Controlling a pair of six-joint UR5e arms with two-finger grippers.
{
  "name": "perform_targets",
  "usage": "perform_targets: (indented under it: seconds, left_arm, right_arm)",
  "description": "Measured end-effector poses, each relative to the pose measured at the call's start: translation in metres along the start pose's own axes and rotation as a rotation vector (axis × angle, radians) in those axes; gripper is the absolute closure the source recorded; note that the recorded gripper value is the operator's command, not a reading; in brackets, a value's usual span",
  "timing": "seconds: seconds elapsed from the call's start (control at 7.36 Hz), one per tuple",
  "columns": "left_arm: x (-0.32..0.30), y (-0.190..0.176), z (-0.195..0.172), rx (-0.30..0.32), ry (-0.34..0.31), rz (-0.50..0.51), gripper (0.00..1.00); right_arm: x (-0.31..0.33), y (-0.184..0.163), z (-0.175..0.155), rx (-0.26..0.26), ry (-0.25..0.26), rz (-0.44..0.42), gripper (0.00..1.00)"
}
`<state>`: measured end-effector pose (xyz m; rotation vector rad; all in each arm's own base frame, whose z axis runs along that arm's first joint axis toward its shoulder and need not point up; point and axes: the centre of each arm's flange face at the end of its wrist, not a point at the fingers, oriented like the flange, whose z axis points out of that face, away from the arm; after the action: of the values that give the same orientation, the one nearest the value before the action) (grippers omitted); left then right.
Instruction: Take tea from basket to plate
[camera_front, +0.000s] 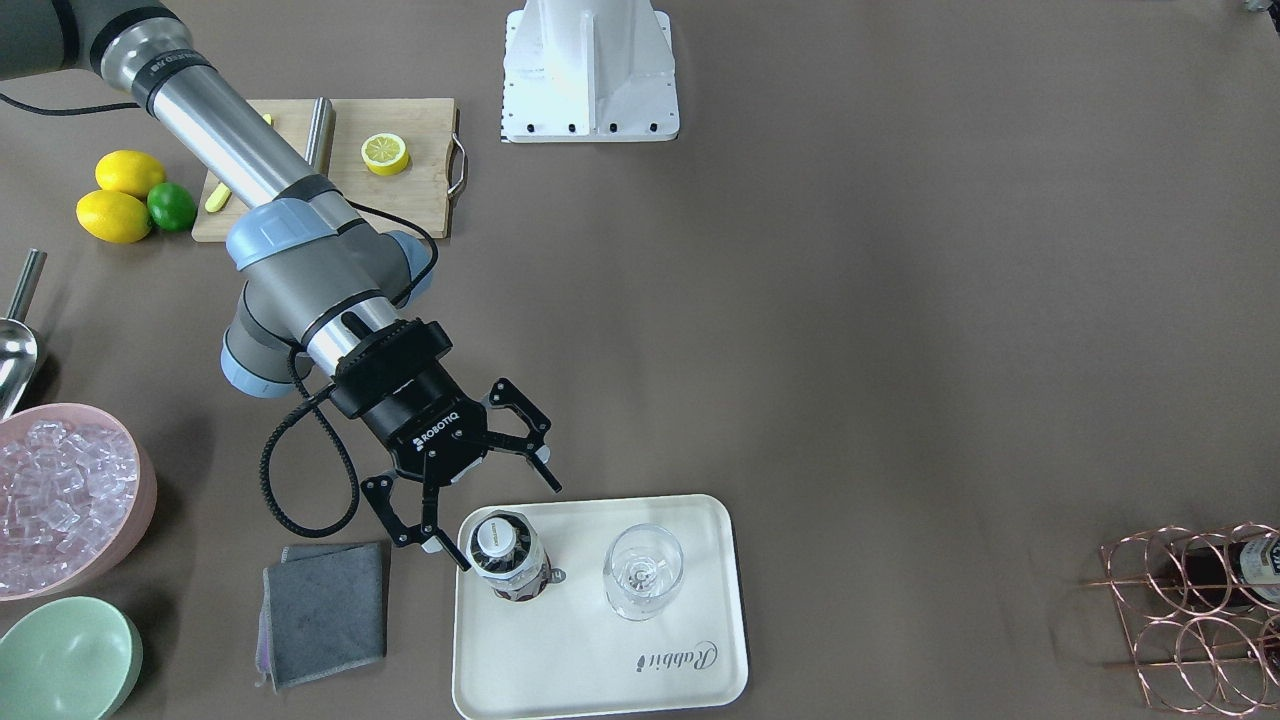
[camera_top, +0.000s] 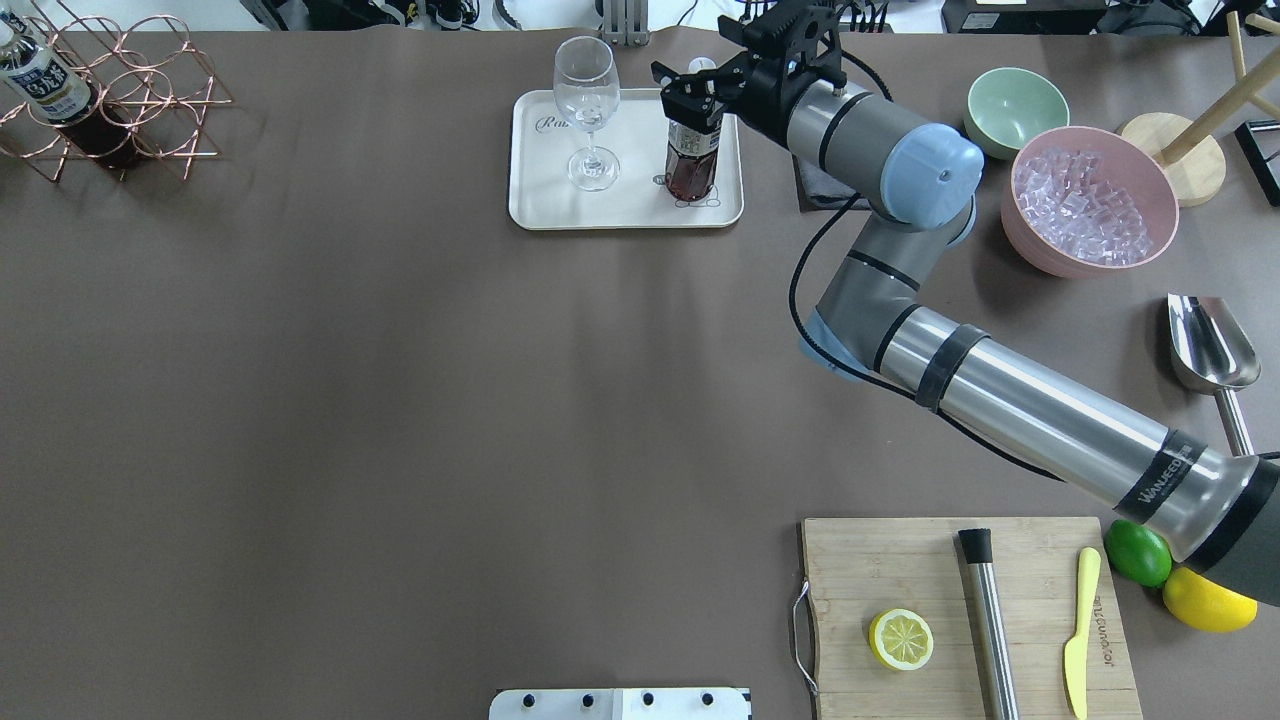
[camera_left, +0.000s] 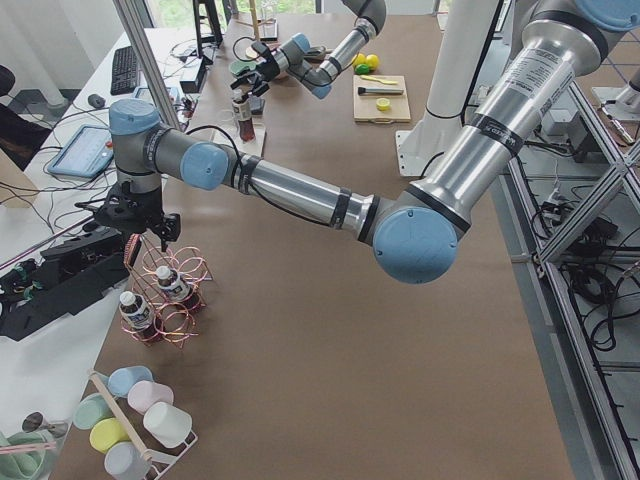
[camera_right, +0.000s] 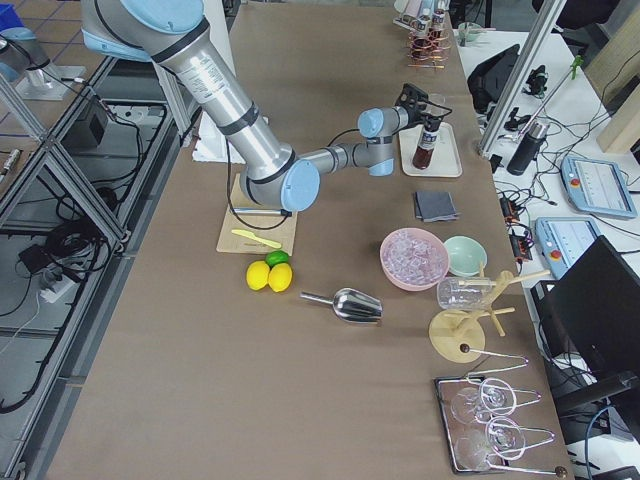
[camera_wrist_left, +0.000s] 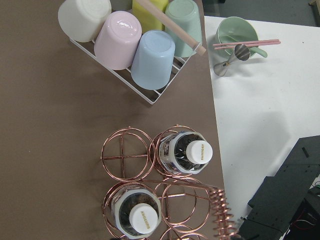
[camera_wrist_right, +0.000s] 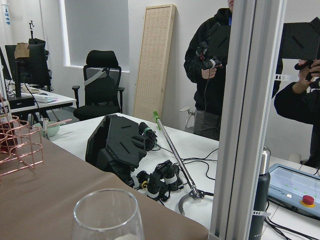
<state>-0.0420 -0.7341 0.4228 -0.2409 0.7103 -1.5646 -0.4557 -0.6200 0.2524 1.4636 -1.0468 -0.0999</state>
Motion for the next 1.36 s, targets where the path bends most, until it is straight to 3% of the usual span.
perform_targets:
  seconds: [0.27, 0.54, 0.82, 0.95, 1.09, 1.22, 1.36]
  left_arm:
    - [-0.022, -0.003, -0.012, -0.049, 0.019, 0.040, 0.02]
    - [-0.087, -0.010, -0.018, -0.072, 0.033, 0.344, 0.02]
    - [-0.149, -0.032, -0.004, -0.075, 0.008, 0.697, 0.02]
    - [-0.176, -0.043, 0.005, -0.090, -0.008, 0.887, 0.02]
    - [-0.199, -0.048, 0.010, -0.140, -0.004, 1.060, 0.02]
    - [-0.215, -0.045, 0.006, -0.176, 0.017, 1.148, 0.03]
    - [-0.241, -0.044, 0.003, -0.204, 0.028, 1.218, 0.03]
  right_arm:
    - [0.030, -0.061, -0.008, -0.037, -0.036, -0.018, 0.01]
    - [0.054, -0.110, -0.034, -0.091, -0.087, -0.020, 0.00]
    - [0.070, -0.123, -0.068, -0.169, -0.134, 0.004, 0.00]
    - [0.083, -0.125, -0.085, -0.269, -0.170, 0.022, 0.00]
    - [0.100, -0.118, -0.099, -0.412, -0.214, 0.063, 0.00]
    - [0.120, -0.105, -0.116, -0.557, -0.265, 0.126, 0.00]
    - [0.141, -0.087, -0.133, -0.692, -0.283, 0.203, 0.00]
